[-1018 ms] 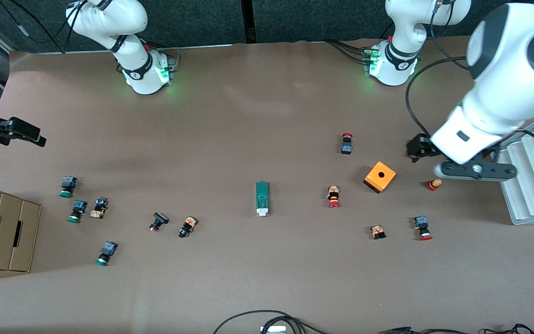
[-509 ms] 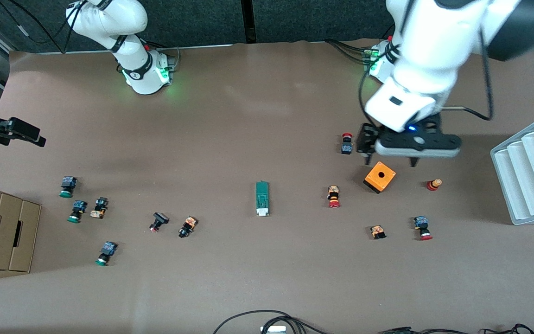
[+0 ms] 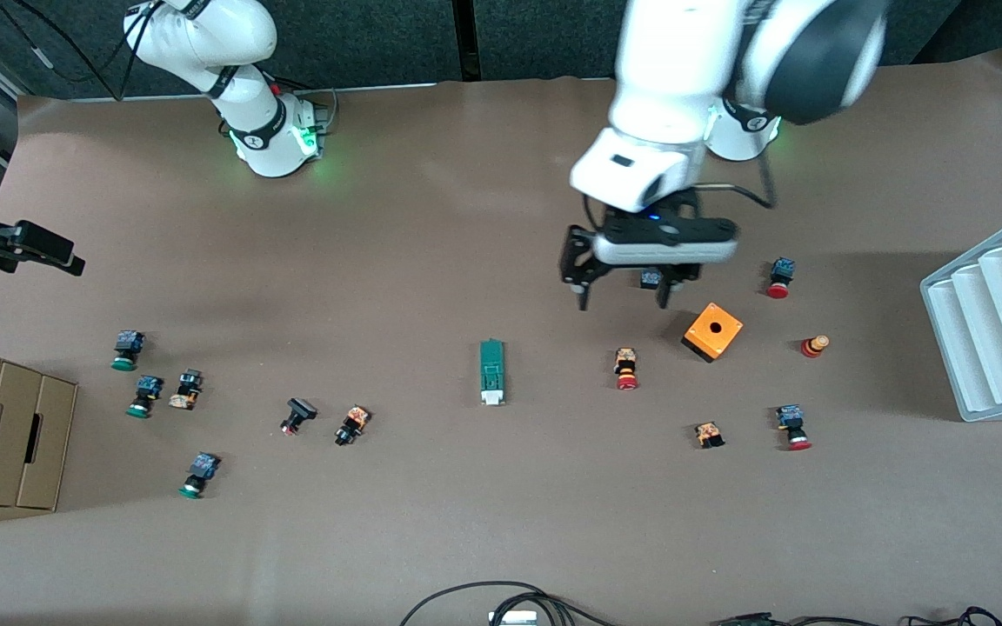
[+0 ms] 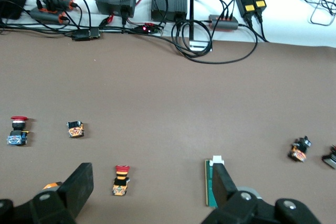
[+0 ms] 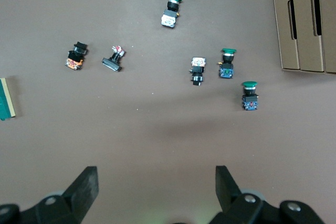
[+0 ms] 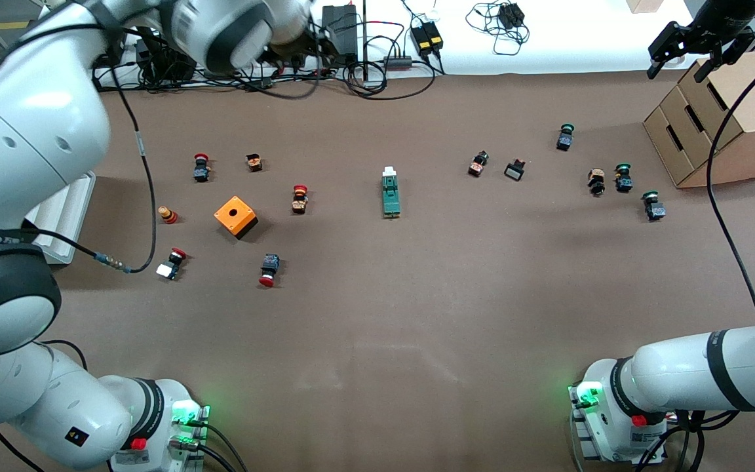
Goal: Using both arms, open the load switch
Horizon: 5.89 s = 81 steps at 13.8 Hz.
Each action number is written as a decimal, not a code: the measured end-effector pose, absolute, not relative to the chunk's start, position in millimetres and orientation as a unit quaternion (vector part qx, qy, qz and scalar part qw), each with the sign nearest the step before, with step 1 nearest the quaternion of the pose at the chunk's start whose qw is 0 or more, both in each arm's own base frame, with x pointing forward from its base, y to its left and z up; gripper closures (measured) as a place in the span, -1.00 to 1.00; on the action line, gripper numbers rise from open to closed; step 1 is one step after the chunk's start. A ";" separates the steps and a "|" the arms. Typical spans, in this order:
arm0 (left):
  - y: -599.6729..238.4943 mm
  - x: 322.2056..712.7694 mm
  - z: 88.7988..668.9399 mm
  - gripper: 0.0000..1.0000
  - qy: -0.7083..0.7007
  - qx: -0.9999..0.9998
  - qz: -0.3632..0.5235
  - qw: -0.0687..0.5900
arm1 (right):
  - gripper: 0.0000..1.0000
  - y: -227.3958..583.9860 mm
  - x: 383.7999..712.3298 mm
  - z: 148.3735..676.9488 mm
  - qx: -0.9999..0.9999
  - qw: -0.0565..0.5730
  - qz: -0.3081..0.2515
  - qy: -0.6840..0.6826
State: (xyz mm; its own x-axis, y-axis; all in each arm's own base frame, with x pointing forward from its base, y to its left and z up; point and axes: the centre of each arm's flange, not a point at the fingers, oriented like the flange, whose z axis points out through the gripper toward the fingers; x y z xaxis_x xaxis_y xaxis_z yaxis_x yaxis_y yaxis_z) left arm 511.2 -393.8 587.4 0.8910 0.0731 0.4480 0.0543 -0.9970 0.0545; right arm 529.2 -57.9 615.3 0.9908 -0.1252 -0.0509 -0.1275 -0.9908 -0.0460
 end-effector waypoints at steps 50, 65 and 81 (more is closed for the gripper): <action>-568.7 343.9 52.9 -1.00 0.037 0.785 0.619 0.006 | -0.94 420.9 640.6 283.2 -0.736 0.088 0.086 0.665; -569.3 343.4 51.8 -0.24 0.026 0.785 0.619 -0.005 | -0.38 442.4 623.1 225.2 -0.702 0.071 0.126 0.697; -569.2 344.1 51.3 -0.20 0.027 0.783 0.621 -0.006 | -0.18 439.5 635.1 217.4 -0.700 0.075 0.118 0.701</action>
State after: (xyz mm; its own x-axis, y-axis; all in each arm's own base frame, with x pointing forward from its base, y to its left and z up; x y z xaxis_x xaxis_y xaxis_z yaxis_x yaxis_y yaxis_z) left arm 344.1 -569.2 51.3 0.2274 0.0351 0.9732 0.0503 -0.9984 0.0243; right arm 635.1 439.5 217.4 -0.0093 -0.9628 -0.2701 -0.9981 -0.0074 0.0605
